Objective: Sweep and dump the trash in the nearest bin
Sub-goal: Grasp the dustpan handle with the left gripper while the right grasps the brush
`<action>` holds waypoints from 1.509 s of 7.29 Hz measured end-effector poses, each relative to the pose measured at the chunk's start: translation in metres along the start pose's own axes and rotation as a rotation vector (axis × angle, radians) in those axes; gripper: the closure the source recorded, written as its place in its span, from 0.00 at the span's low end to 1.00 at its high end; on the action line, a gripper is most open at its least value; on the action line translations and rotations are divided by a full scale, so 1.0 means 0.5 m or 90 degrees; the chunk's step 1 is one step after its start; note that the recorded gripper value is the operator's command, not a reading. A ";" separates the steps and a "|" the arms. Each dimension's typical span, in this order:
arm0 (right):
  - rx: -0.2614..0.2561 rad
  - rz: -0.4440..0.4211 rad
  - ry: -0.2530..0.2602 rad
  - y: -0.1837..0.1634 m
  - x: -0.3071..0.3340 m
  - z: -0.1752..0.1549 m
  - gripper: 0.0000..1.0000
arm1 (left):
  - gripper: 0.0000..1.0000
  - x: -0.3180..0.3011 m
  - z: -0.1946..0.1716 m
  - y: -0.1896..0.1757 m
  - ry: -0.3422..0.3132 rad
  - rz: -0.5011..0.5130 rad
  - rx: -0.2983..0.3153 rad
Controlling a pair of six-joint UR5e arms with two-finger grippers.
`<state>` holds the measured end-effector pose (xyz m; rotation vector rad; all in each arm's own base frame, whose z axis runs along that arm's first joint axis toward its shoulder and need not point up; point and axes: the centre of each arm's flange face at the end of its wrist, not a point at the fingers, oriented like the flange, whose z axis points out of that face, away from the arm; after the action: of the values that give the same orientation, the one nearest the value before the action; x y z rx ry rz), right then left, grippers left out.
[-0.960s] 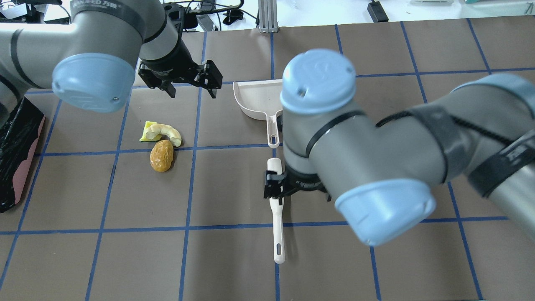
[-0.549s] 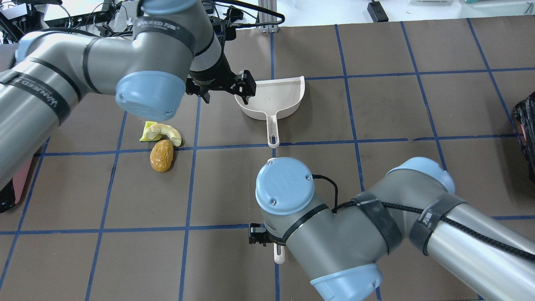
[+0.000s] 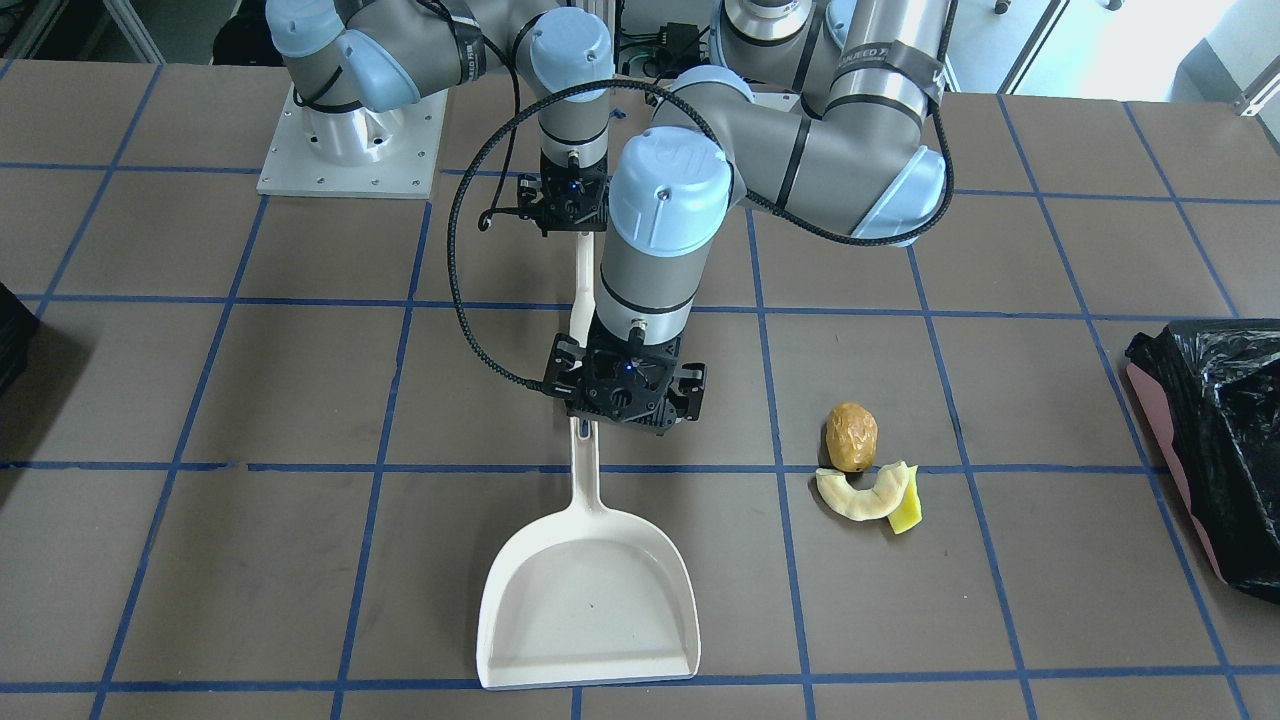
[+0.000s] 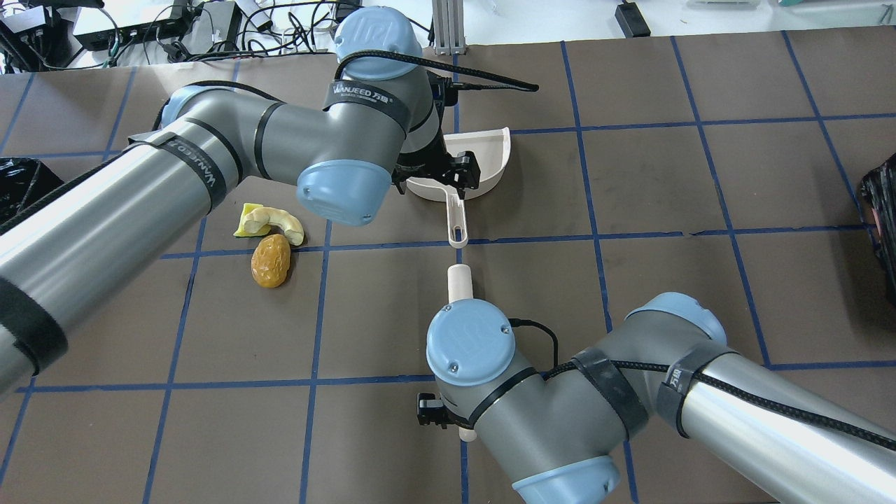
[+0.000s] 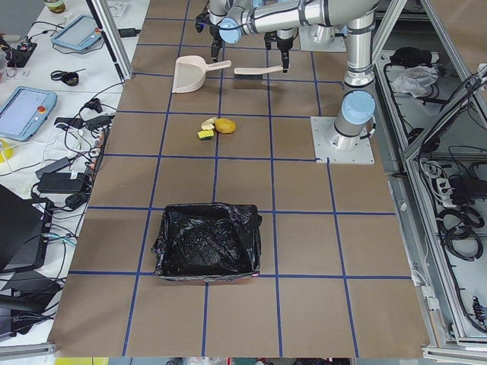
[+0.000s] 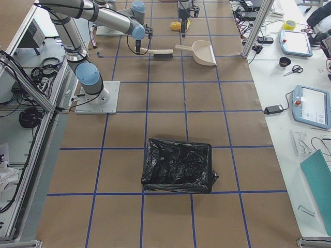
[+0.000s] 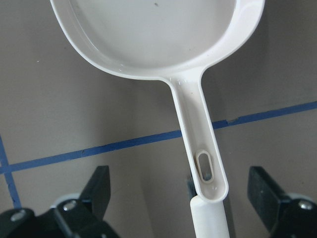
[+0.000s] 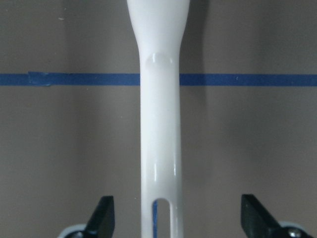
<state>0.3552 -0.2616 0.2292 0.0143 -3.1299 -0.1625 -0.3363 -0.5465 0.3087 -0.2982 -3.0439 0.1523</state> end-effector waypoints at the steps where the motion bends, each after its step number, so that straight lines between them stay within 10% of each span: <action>1: 0.007 0.002 -0.003 -0.004 -0.003 -0.001 0.22 | 0.00 0.017 0.036 0.001 -0.001 0.009 -0.010; 7: 0.013 0.004 -0.010 -0.008 -0.007 -0.007 0.97 | 0.30 0.054 0.140 0.017 -0.007 0.025 -0.067; 9: 0.011 0.005 -0.009 -0.005 -0.005 -0.010 1.00 | 1.00 0.055 0.143 0.018 -0.008 0.026 -0.073; 11: 0.012 0.011 -0.010 -0.004 -0.005 -0.014 1.00 | 1.00 0.056 0.143 0.017 -0.008 0.026 -0.075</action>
<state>0.3577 -0.2641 0.2358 -0.0139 -3.1463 -0.1327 -0.3685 -0.5390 0.2390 -0.3691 -3.0657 -0.0237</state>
